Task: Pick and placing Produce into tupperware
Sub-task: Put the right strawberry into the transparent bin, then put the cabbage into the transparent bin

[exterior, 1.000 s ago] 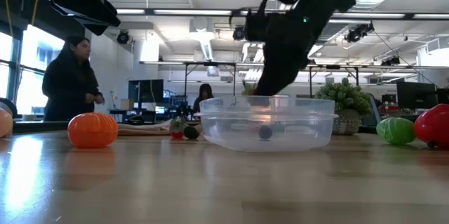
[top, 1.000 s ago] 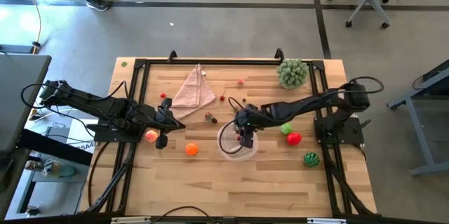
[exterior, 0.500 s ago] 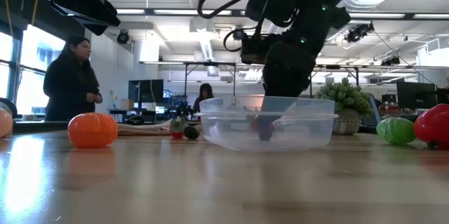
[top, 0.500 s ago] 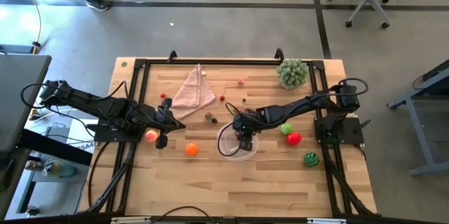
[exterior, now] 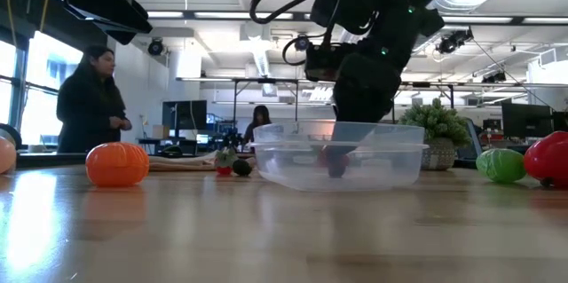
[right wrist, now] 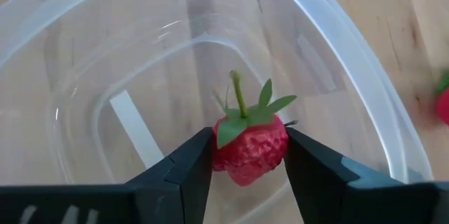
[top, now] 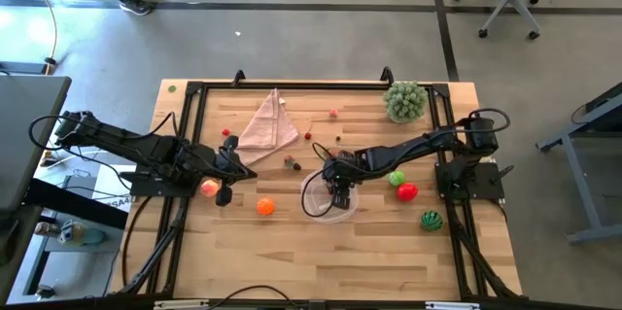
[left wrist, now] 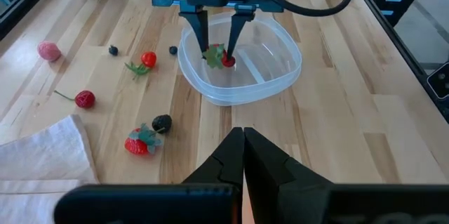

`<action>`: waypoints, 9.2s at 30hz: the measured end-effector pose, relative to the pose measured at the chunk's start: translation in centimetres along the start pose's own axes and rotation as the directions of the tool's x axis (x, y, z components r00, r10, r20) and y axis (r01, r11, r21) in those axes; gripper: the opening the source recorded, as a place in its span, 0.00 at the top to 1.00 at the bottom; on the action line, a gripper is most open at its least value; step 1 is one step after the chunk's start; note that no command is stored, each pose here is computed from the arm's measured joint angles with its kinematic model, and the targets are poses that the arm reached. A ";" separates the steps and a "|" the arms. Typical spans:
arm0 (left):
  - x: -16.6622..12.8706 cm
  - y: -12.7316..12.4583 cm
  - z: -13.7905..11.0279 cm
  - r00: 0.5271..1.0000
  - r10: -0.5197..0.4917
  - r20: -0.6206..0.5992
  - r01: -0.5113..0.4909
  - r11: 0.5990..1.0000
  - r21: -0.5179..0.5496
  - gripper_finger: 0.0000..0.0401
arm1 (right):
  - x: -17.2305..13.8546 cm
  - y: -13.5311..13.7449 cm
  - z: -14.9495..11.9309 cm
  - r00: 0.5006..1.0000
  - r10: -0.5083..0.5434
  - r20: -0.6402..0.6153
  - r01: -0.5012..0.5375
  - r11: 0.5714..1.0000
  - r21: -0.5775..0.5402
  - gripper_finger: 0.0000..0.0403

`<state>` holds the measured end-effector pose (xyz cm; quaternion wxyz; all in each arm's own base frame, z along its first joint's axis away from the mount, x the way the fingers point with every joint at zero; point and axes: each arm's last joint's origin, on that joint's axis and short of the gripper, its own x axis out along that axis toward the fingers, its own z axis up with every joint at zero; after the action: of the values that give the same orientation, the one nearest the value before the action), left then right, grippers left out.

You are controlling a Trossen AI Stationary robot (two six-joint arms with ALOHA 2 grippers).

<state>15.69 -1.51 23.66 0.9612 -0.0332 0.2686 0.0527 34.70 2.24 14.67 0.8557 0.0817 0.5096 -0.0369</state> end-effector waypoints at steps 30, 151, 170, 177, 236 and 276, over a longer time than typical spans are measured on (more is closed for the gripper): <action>0.0 0.0 0.0 1.000 0.000 0.000 0.000 1.000 0.000 1.00 | -7.4 2.2 3.0 0.908 -0.315 -0.275 0.342 0.938 0.055 0.58; 0.0 0.0 0.0 1.000 0.000 -0.001 0.000 1.000 0.000 1.00 | -5.6 -3.5 -11.1 0.849 -0.188 -0.494 0.482 0.658 0.578 0.41; 0.0 0.0 0.0 1.000 0.000 0.000 0.000 1.000 0.000 1.00 | -6.4 -1.7 -8.5 0.899 -0.229 -0.372 0.411 0.735 0.540 0.41; 0.0 0.0 0.0 1.000 0.000 -0.001 0.000 1.000 0.000 1.00 | -8.9 0.5 -3.9 0.955 -0.212 -0.209 0.291 0.812 0.505 0.41; 0.0 0.0 0.0 1.000 0.000 -0.001 0.000 1.000 0.000 1.00 | 0.6 3.6 1.8 1.000 0.004 -0.014 -0.005 0.999 -0.047 0.35; 0.0 0.0 0.0 1.000 0.000 -0.001 0.000 1.000 0.000 1.00 | 0.6 3.6 2.1 0.999 -0.038 0.025 0.039 0.999 -0.024 0.35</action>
<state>15.70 -1.51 23.65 0.9611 -0.0331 0.2690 0.0528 37.31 5.47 15.51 0.8620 0.0609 0.5009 -0.0483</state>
